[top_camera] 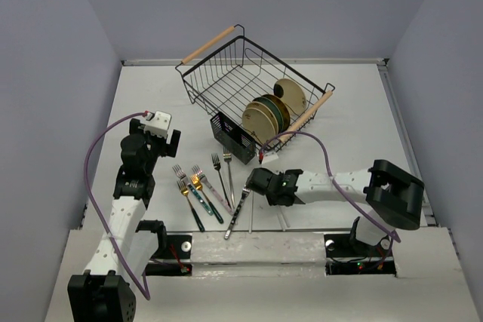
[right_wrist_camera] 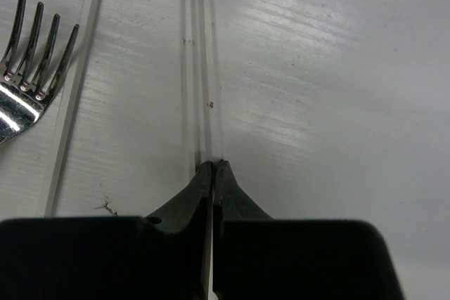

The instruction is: Sort the eating utensils into containers

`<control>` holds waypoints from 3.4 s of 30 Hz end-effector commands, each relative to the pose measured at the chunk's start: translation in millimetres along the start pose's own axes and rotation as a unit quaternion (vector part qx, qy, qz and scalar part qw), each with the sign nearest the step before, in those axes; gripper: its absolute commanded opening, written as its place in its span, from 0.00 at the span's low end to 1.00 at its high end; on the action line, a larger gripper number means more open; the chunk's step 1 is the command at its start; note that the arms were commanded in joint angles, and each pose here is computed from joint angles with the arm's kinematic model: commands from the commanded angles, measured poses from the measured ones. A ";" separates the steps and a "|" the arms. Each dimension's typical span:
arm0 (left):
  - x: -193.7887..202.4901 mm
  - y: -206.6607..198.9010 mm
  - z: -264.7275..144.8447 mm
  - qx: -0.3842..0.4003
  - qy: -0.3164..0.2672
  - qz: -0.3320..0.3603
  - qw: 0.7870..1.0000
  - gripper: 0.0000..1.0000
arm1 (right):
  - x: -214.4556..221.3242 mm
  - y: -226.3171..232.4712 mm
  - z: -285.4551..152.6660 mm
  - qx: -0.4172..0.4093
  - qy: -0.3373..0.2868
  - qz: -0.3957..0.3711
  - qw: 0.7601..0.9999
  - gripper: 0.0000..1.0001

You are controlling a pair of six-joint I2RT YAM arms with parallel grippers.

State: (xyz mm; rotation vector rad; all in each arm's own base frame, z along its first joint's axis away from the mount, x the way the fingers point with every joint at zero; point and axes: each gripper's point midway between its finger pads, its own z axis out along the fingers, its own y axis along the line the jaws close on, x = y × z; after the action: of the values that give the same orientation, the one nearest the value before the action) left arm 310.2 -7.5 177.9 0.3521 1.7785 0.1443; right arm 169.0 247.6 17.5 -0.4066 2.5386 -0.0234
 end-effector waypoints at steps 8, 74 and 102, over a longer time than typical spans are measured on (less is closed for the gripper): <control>-9.5 4.6 -1.9 -0.008 -0.023 0.007 1.000 0.99 | -4.8 -17.3 -26.6 0.041 0.026 -0.049 0.998 0.00; 2.7 0.9 3.9 -0.002 -0.010 0.008 1.000 0.99 | -292.4 13.1 -180.7 -0.101 -0.647 0.115 0.747 0.00; 1.1 1.5 2.6 -0.005 -0.014 0.010 1.000 0.99 | -261.8 43.3 -137.7 -0.128 -0.551 -0.006 0.825 0.52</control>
State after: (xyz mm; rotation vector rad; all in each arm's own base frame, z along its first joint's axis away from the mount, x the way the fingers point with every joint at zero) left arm 310.6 -7.2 165.6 0.3624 1.8015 0.1469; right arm 296.4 361.5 227.3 -0.3940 1.3949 0.3823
